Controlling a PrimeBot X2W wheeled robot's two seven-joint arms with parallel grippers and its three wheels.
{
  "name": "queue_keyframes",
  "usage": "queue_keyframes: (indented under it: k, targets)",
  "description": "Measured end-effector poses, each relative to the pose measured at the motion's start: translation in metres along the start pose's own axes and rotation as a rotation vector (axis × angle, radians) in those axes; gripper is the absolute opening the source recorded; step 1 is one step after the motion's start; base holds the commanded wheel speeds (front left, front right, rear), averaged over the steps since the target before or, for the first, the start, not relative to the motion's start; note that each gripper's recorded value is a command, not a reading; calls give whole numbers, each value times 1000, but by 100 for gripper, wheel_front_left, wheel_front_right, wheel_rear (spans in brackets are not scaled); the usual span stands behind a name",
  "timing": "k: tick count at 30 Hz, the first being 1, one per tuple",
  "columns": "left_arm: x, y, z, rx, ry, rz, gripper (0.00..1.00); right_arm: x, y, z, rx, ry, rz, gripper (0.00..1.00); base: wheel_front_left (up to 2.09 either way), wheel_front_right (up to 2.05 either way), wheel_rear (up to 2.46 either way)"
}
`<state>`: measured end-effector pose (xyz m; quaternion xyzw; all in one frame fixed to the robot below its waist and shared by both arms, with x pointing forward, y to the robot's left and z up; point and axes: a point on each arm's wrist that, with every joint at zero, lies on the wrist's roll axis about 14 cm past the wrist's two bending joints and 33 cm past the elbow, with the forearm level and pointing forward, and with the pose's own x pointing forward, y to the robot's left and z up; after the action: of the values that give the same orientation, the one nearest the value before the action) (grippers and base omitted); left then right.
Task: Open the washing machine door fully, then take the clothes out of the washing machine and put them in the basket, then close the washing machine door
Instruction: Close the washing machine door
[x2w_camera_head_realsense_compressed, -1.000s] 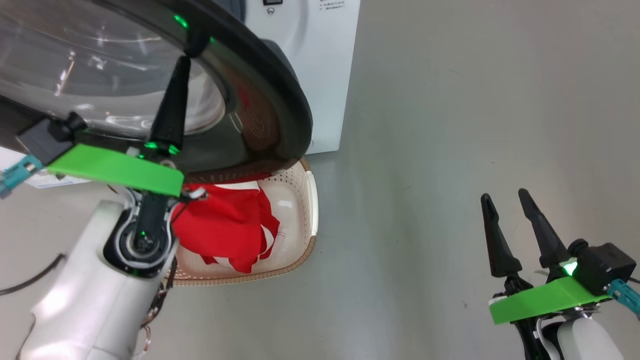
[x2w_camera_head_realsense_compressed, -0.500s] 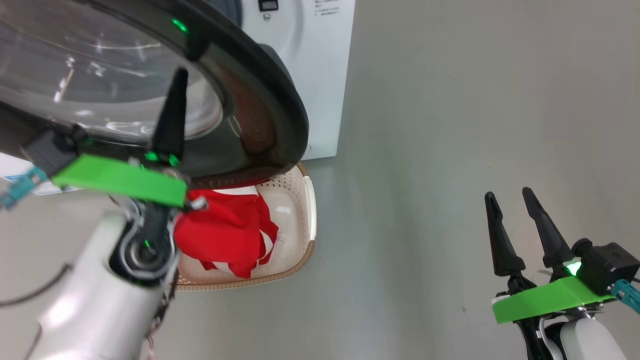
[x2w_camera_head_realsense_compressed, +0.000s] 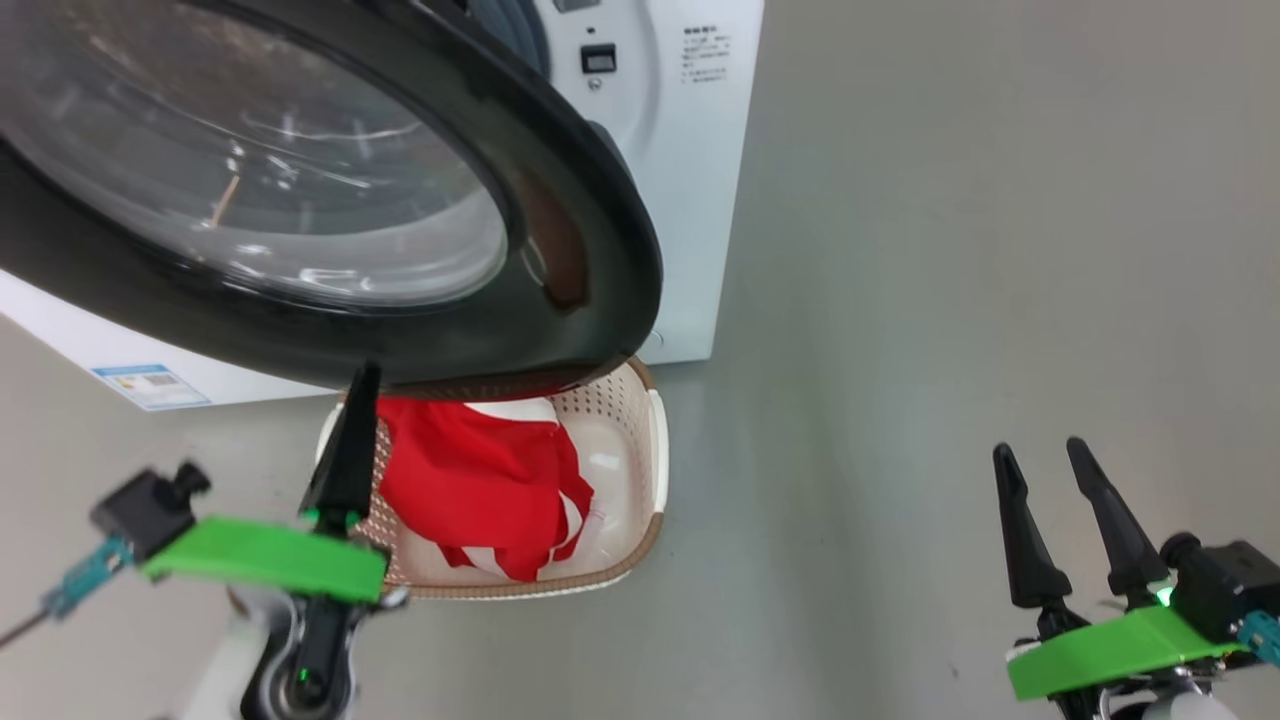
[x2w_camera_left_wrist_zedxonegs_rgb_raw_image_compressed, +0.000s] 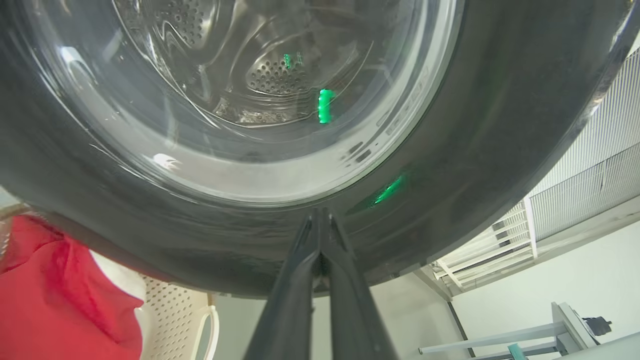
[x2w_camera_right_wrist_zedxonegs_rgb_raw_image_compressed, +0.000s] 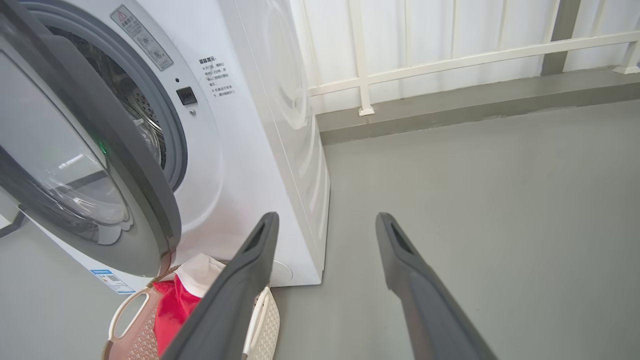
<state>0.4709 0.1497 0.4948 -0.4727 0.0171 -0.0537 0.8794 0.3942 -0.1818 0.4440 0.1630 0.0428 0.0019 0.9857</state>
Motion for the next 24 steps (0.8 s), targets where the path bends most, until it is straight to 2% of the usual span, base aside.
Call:
queue_keyframes:
  k: [5, 8, 13, 16, 19, 24]
  targets:
    - [-28, 20, 9, 39, -34, 63, 0, -8, 2, 0, -1, 3, 7, 100, 0, 0, 0]
    - [-45, 29, 11, 80, -41, 90, 23, -13, 3, 1, -3, 3, 10, 100, 0, 0, 0]
    - [-69, 41, 17, 148, -54, 128, 48, -20, 2, 4, -6, -4, 7, 100, 0, 0, 0]
    - [-80, 46, 20, 196, -61, 146, 78, -25, 0, 3, -8, 0, 1, 100, 0, 0, 0]
    - [-92, 50, 23, 265, -60, 157, 99, -32, -1, 1, -10, 8, -1, 100, 0, 0, 0]
    - [-110, 56, 32, 387, -71, 174, 100, -40, -1, 1, -11, 10, 0, 100, 0, 0, 0]
